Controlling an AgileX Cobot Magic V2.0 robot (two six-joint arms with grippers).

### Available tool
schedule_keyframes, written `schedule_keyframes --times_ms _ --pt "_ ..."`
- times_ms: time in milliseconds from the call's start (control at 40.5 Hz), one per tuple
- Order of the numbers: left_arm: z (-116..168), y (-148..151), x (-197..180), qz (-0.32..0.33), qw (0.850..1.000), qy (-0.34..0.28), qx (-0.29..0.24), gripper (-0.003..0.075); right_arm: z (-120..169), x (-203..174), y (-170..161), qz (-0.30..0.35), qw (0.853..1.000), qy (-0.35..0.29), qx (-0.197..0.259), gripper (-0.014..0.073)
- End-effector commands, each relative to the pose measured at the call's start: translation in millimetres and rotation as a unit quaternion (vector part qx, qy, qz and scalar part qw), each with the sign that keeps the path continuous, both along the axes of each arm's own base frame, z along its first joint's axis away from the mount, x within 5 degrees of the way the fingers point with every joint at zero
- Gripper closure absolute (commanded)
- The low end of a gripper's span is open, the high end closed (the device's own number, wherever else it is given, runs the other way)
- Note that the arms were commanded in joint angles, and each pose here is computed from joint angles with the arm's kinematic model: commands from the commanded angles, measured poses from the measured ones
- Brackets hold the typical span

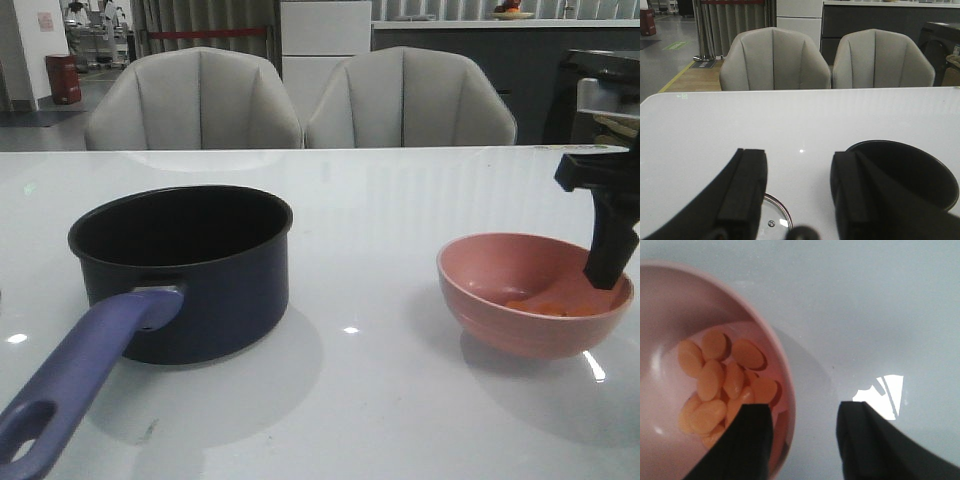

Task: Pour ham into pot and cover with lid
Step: 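Grasp the rim of the pink bowl with the right gripper, then lift the pink bowl and carry it above the saucepan, right gripper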

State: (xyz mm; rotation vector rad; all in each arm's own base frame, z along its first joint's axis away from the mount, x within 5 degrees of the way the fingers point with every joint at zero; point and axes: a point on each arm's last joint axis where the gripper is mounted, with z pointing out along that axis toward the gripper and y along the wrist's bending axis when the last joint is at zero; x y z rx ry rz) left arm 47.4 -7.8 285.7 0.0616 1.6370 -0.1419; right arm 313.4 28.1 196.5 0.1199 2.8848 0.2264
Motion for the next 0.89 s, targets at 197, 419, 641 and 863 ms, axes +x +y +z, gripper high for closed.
schedule_keyframes --times_ms 197,419,641,863 --pt "13.4 0.1 -0.1 -0.001 0.999 -0.039 -0.011 0.0367 -4.3 16.0 5.5 0.016 0.999 -0.03 0.037 0.0409" --pt "13.0 0.1 -0.1 -0.001 0.999 -0.037 -0.01 0.0367 -3.6 20.7 4.6 0.039 0.997 -0.059 0.024 0.0461" --pt "12.9 0.0 -0.1 -0.001 0.999 -0.036 -0.01 0.0367 43.9 22.8 9.6 0.049 0.99 -0.133 0.025 0.0461" --pt "12.9 0.0 -0.1 -0.001 0.999 -0.036 -0.01 0.0367 123.3 11.7 43.7 0.112 0.958 -0.264 0.017 0.0457"
